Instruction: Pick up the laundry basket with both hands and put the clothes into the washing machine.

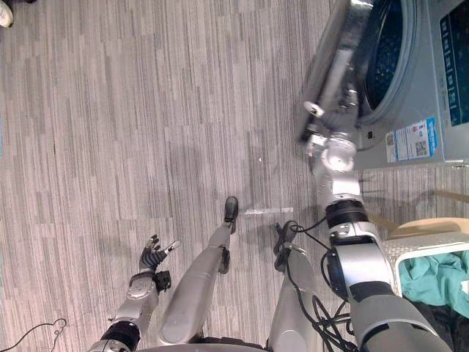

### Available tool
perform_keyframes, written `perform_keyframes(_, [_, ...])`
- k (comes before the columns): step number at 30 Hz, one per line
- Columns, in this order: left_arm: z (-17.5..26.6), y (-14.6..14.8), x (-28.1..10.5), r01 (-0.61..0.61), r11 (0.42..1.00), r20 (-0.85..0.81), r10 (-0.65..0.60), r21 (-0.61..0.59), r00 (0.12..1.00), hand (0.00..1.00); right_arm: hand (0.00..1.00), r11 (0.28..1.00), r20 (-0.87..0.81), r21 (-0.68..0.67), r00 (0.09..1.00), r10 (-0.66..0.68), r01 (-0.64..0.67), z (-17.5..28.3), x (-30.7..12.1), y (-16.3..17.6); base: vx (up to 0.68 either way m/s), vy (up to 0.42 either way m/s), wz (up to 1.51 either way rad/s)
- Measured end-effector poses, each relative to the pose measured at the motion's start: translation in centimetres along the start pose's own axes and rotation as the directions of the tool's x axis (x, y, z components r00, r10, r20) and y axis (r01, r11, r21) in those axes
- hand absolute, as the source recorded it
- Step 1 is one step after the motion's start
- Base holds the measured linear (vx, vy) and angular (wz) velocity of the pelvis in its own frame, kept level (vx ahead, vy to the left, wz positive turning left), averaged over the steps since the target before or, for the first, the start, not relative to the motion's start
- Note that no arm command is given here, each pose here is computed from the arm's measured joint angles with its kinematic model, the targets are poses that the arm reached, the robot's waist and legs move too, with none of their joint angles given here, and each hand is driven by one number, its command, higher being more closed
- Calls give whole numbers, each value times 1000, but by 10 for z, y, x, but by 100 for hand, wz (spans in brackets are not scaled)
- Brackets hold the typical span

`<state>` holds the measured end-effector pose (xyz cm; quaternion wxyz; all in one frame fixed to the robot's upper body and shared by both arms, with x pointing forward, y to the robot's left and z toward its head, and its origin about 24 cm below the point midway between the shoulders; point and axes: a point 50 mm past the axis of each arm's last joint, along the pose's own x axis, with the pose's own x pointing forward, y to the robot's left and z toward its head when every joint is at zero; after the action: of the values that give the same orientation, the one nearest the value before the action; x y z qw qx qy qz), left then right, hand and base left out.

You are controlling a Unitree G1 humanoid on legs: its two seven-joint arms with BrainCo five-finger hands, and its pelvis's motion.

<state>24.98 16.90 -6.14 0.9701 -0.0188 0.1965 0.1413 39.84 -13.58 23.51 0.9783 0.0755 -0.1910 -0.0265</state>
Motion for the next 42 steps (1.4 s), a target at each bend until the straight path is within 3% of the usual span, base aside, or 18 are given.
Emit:
perform_keyframes(3, [16,-9,2,27,1000,63,-26,-16,998,0,0,988,122,53,983,139,-146,43,9,52,5,-73,57])
perform_keyframes(5, [27,-17,1,62,998,116,-61,-10,991,0,0,959,284,23,922,264,-282,101,14,89,32,-79,67])
perform_keyframes(7, [31,-20,0,78,997,138,-78,1,987,0,0,944,402,16,866,296,-330,143,13,106,66,-89,92])
perform_keyframes(10, [36,-27,-2,120,992,166,-124,31,978,0,0,937,514,-3,804,300,-348,185,10,110,76,-92,72])
perform_keyframes(14, [40,-36,-4,163,985,187,-170,54,968,0,0,960,536,-26,807,250,-280,193,17,80,40,-69,-6])
perform_keyframes(16, [46,-38,-3,167,984,201,-175,56,964,0,0,964,535,-31,811,238,-262,185,14,67,-5,-46,-51])
perform_keyframes(20, [87,-52,9,194,975,310,-219,110,925,0,0,944,496,-49,812,308,-328,122,-23,40,-22,-9,-93])
perform_keyframes(25, [197,-51,31,101,969,555,-212,224,805,0,0,904,187,-111,885,427,-413,13,-68,15,-56,28,-94])
perform_keyframes(29, [292,-27,35,-82,960,699,-134,267,703,0,0,886,-24,-64,888,460,-460,-52,-112,12,-32,7,-60])
perform_keyframes(33, [351,-10,20,-172,956,790,-89,239,606,0,0,881,-65,-18,880,471,-473,-67,-146,11,-14,-10,-45])
perform_keyframes(36, [405,8,-3,-252,950,859,-33,187,511,0,0,881,-7,32,882,472,-471,-56,-162,15,-2,-5,-56])
perform_keyframes(42, [437,6,-26,-299,944,909,0,137,417,0,0,918,76,60,919,388,-393,-38,-180,-2,-9,5,-39])
